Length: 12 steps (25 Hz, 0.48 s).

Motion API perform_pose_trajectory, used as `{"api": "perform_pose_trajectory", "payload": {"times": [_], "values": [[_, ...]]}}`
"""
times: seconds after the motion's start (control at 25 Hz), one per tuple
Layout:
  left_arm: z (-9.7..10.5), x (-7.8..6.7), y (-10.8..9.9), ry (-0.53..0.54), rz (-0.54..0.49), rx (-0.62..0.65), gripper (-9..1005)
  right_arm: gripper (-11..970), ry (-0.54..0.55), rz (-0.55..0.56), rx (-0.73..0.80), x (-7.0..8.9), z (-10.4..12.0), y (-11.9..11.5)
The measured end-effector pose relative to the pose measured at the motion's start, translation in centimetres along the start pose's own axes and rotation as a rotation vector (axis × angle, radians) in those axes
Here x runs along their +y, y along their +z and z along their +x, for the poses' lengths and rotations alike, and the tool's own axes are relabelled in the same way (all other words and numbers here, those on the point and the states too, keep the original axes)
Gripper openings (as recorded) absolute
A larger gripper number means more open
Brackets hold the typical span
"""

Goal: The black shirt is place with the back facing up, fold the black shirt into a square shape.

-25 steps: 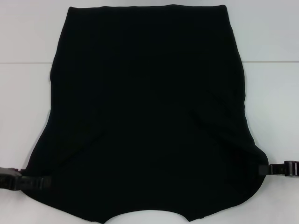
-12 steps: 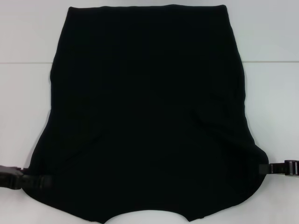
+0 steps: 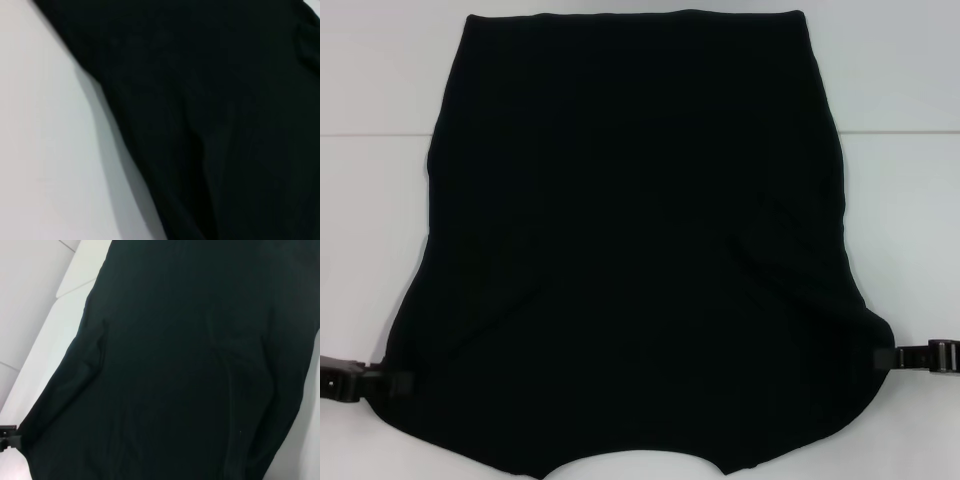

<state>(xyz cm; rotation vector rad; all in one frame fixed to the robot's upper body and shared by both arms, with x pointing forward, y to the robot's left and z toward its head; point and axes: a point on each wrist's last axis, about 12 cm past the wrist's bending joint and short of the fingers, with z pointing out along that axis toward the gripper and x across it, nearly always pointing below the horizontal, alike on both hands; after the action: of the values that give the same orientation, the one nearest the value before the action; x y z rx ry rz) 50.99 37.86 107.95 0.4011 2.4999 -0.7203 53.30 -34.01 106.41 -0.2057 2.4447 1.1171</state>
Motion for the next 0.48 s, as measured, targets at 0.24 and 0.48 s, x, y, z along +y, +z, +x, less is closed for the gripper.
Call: {"api": "perform_pose_trajectory", "payload": {"times": [0.24, 0.48], "values": [[0.0, 0.14, -0.03, -0.006, -0.011, -0.002, 283, 30, -0.001, -0.001, -0.006, -0.11, 0.2, -0.05], [0.14, 0.17, -0.13, -0.014, -0.009, -0.004, 90, 30, 0.005, -0.003, -0.006, -0.21, 0.48, -0.16]]}}
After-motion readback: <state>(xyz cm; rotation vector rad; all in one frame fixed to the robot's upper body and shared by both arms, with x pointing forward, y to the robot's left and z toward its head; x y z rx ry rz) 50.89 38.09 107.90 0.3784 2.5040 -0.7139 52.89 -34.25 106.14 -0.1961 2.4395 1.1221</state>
